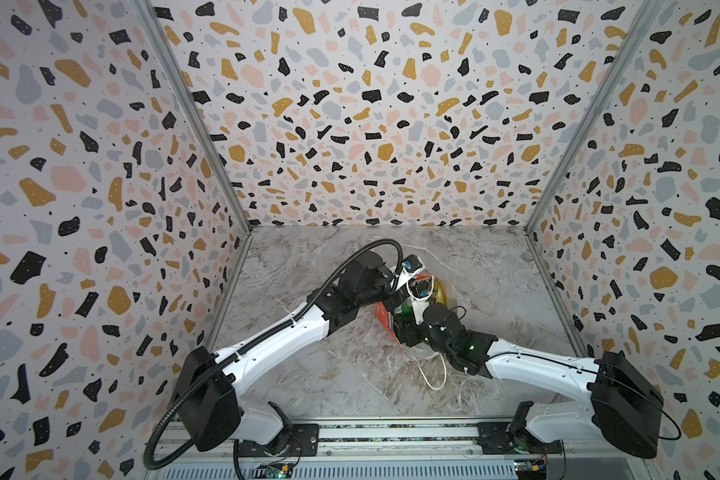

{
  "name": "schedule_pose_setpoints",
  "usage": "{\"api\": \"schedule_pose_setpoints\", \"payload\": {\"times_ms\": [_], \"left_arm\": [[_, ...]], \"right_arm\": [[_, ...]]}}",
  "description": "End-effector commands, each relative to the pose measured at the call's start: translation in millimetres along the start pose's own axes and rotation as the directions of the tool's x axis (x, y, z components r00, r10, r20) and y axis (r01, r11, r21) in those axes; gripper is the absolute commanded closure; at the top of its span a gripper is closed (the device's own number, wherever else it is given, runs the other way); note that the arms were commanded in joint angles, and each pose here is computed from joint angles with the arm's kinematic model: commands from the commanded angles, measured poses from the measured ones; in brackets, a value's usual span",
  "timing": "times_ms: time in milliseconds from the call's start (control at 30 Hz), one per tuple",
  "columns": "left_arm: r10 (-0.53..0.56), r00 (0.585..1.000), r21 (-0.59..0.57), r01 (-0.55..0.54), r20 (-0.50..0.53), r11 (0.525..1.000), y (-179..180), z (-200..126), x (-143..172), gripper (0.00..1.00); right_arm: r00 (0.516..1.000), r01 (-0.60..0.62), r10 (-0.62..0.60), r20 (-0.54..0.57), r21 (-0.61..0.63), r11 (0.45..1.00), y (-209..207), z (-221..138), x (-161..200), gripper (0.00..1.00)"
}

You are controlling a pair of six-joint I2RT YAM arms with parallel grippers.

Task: Take the snacks out of the paper bag
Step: Pick up the snack from the paper bag.

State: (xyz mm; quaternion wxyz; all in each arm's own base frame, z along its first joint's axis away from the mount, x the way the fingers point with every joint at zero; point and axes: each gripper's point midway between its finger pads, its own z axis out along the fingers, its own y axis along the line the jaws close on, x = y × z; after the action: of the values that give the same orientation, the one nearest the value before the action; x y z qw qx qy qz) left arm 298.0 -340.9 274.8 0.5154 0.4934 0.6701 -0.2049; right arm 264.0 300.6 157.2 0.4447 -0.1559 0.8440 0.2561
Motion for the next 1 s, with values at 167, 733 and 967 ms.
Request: {"api": "schedule_pose_setpoints", "payload": {"times_ms": [167, 733, 967], "left_arm": [[0.018, 0.995, 0.012, -0.019, 0.095, 1.000, -2, -5, -28, 1.00], [0.023, 0.995, 0.000, -0.023, 0.093, 1.000, -1, -5, -26, 1.00], [0.026, 0.996, -0.010, -0.025, 0.086, 1.000, 1, -5, -24, 1.00]], "right_arm": [[0.989, -0.082, 0.065, 0.134, 0.125, 0.989, -11, 3, -37, 0.28], [0.995, -0.044, 0.026, 0.095, 0.192, 0.980, -12, 22, -40, 0.81], [0.994, -0.007, -0.010, 0.113, 0.153, 0.988, -4, 5, -54, 1.00]]}}
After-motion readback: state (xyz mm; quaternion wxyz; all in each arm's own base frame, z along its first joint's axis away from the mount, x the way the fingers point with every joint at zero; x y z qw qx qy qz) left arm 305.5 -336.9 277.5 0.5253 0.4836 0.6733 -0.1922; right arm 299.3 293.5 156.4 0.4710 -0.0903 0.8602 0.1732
